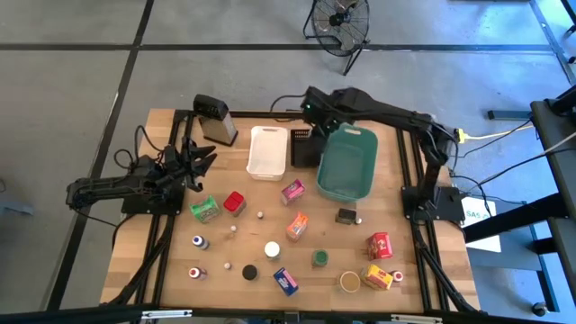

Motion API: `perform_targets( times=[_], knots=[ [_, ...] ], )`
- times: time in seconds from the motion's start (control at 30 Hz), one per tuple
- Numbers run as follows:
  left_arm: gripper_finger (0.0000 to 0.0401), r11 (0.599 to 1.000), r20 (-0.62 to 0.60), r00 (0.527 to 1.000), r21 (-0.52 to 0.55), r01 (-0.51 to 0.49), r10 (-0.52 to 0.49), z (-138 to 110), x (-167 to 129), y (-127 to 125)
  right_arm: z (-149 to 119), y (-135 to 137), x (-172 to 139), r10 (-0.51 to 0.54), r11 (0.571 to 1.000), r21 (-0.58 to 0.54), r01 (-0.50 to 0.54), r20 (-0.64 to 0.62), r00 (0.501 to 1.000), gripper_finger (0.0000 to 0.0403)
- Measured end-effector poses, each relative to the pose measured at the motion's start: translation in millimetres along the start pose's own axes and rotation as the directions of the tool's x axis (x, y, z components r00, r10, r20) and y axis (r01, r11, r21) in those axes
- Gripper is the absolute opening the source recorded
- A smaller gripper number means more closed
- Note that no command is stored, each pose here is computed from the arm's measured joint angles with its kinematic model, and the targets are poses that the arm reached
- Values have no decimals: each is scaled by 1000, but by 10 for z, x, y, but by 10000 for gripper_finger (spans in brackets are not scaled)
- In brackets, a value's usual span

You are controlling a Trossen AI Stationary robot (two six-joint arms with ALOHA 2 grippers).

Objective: Pick & Place Kitchen Items
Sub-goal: Put the large purple food coloring bottle into the black bin

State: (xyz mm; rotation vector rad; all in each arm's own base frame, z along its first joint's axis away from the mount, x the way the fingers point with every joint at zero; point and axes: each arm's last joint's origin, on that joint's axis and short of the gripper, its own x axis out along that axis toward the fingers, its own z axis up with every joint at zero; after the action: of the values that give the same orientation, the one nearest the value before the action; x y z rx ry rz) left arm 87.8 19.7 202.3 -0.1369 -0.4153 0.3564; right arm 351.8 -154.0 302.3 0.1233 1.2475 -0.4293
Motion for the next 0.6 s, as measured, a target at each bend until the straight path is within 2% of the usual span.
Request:
perform_targets(
  times=[0.17,0.6],
  knots=[
    [125,1000,-8,1000,-16,-1,1,-7,0,1,43,-97,213,-4,1000,11,5,-28,1000,121],
    [124,1000,-8,1000,-21,-1,1,-8,0,1,77,-115,635,21,1000,2,-20,-115,993,123]
  ],
)
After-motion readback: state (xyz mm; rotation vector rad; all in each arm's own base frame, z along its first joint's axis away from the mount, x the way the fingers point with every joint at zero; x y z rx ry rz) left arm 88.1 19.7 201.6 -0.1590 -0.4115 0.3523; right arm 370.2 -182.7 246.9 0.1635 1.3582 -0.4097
